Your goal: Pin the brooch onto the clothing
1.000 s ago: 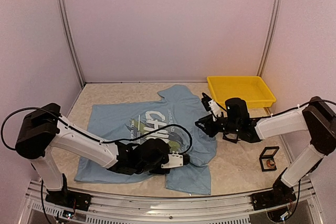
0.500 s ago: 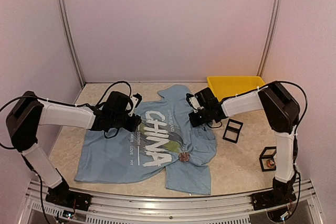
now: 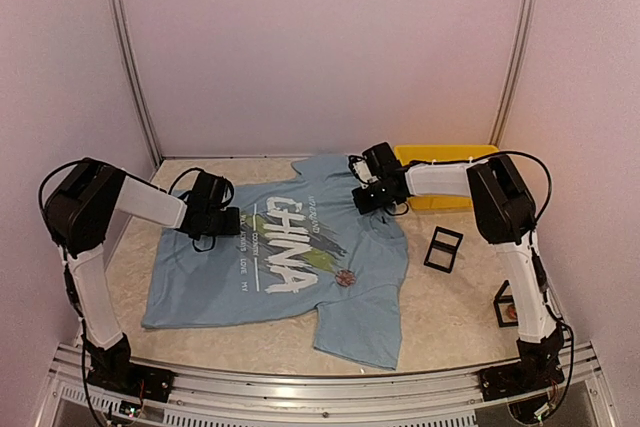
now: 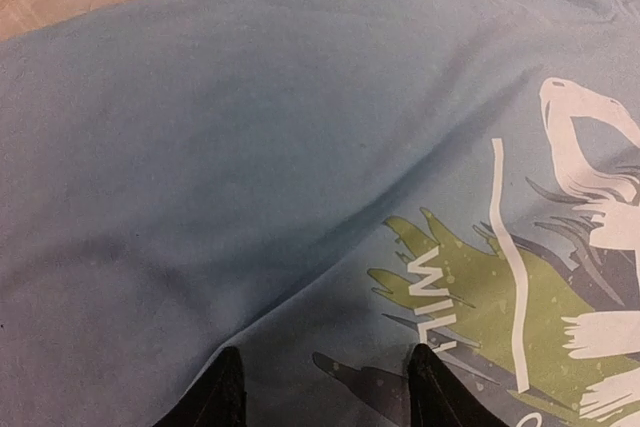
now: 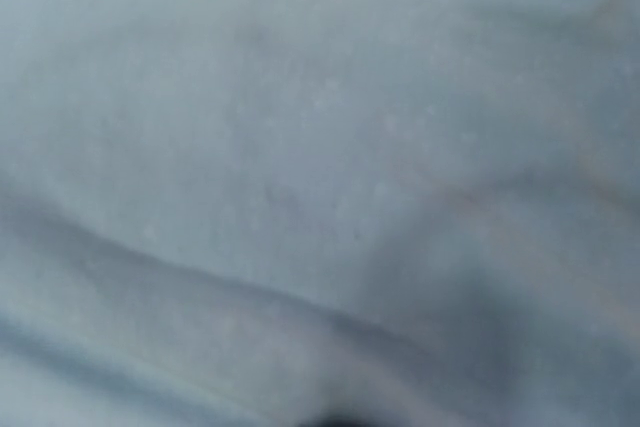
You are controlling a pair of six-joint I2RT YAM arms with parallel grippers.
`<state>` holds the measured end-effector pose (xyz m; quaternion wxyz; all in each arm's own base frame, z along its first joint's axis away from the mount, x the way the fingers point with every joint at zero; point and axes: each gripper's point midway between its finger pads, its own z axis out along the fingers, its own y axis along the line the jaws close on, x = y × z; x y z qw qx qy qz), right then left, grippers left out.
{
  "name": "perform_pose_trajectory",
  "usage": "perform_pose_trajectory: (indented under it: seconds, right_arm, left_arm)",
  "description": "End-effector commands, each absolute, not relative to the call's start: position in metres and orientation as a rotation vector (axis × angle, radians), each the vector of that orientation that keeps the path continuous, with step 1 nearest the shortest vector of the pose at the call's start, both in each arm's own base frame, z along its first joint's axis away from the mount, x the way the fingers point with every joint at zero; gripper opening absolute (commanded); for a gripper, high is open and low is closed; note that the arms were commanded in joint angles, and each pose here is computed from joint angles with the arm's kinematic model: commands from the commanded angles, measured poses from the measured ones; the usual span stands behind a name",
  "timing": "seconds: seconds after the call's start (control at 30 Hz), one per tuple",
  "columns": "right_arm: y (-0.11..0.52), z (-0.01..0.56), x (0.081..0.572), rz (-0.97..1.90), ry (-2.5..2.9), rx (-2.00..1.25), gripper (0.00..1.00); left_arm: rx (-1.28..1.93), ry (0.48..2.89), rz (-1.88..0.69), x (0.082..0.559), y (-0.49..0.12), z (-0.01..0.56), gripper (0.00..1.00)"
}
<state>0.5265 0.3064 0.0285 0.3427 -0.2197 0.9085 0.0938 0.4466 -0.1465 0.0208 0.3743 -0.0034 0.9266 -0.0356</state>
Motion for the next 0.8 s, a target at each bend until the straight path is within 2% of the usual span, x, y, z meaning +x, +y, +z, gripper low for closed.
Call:
perform_pose_trajectory:
  seconds: [0.0, 0.17, 0.27, 0.43, 0.5, 0.57, 0.63, 0.77]
  right_arm:
    - [0.295, 0.008, 0.521, 0.178, 2.441, -0.672, 0.09]
    - [0.308, 0.07, 0.531, 0.211, 2.317, -0.703, 0.13]
    - [0.316, 0.118, 0.513, 0.251, 2.234, -0.772, 0.21]
    - [0.304, 0.201, 0.458, 0.224, 2.064, -1.084, 0.44]
    - [0.292, 0.216, 0.425, 0.193, 1.997, -1.278, 0.58]
    - [0.266, 0.201, 0.384, 0.148, 2.046, -1.486, 0.72]
    - [0.232, 0.18, 0.356, 0.034, 2.155, -1.615, 0.75]
    - [0.184, 0.177, 0.318, -0.164, 2.073, -1.735, 0.79]
  left_arm:
    - [-0.064, 2.431, -0.023, 0.447, -0.132, 0.0, 0.54]
    - [-0.072, 2.372, -0.032, 0.459, -0.134, 0.018, 0.56]
    - [-0.052, 2.284, -0.07, 0.458, -0.141, 0.049, 0.58]
    - [0.096, 2.085, -0.098, 0.436, -0.173, 0.122, 0.71]
    - [0.187, 2.009, -0.125, 0.42, -0.196, 0.148, 0.79]
    - [0.276, 1.957, -0.16, 0.403, -0.22, 0.163, 0.86]
    - [0.356, 1.914, -0.196, 0.384, -0.242, 0.173, 0.97]
    - [0.455, 1.876, -0.326, 0.352, -0.265, 0.173, 0.99]
